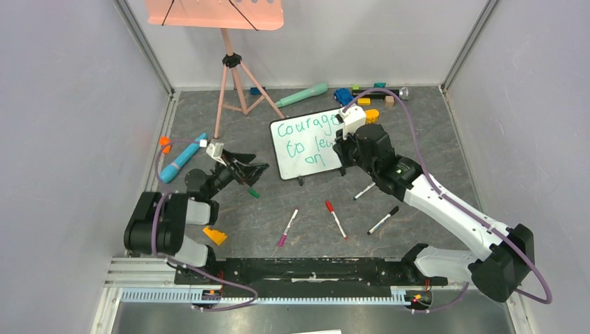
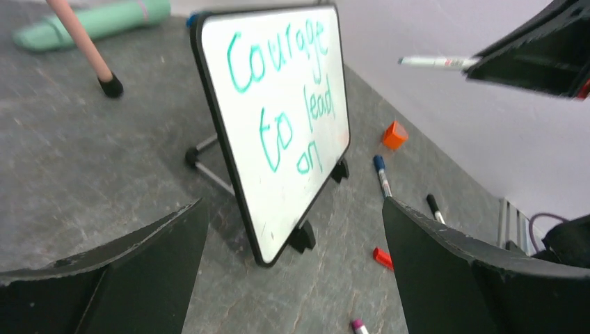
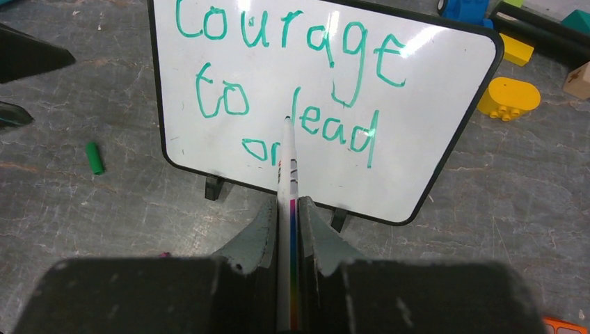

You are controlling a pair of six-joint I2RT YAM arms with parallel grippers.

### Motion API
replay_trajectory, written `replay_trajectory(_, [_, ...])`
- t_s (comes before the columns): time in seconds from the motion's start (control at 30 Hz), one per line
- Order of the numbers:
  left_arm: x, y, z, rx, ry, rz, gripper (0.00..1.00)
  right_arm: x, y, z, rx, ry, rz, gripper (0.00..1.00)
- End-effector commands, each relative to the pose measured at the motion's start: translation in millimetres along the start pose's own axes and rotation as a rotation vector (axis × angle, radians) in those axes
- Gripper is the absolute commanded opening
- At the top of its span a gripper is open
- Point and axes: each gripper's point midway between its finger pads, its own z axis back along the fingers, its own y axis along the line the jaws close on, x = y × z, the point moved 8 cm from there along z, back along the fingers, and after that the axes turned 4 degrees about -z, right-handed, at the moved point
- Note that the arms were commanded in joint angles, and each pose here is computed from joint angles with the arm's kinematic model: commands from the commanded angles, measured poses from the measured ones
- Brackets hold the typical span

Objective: Write a sentence on the whiteboard
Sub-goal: Write a sentence on the whiteboard, then close the whiteboard marker at the center of the board.

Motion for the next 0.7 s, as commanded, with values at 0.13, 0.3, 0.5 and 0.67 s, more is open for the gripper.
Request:
replay_trajectory(0.13, [59,-4,13,0.445,0.010,0.111,1.00,37,1,5,-0.019,-0.064,-0.037,0.05])
replay_trajectory(0.3, [102,-8,67,1.089,0.035,0.182,1.00,43,4,2,-0.030,-0.011,-0.061,0.04])
replay_trajectory(0.5, [78,-23,109,1.237,0.076,0.166,1.00,38,8,9,0.007,0.054,-0.096,0.03])
replay_trajectory(0.67, [58,-41,102,1.126,0.139,0.388,1.00,34,11,18,0.010,0.097,-0.161,0.03])
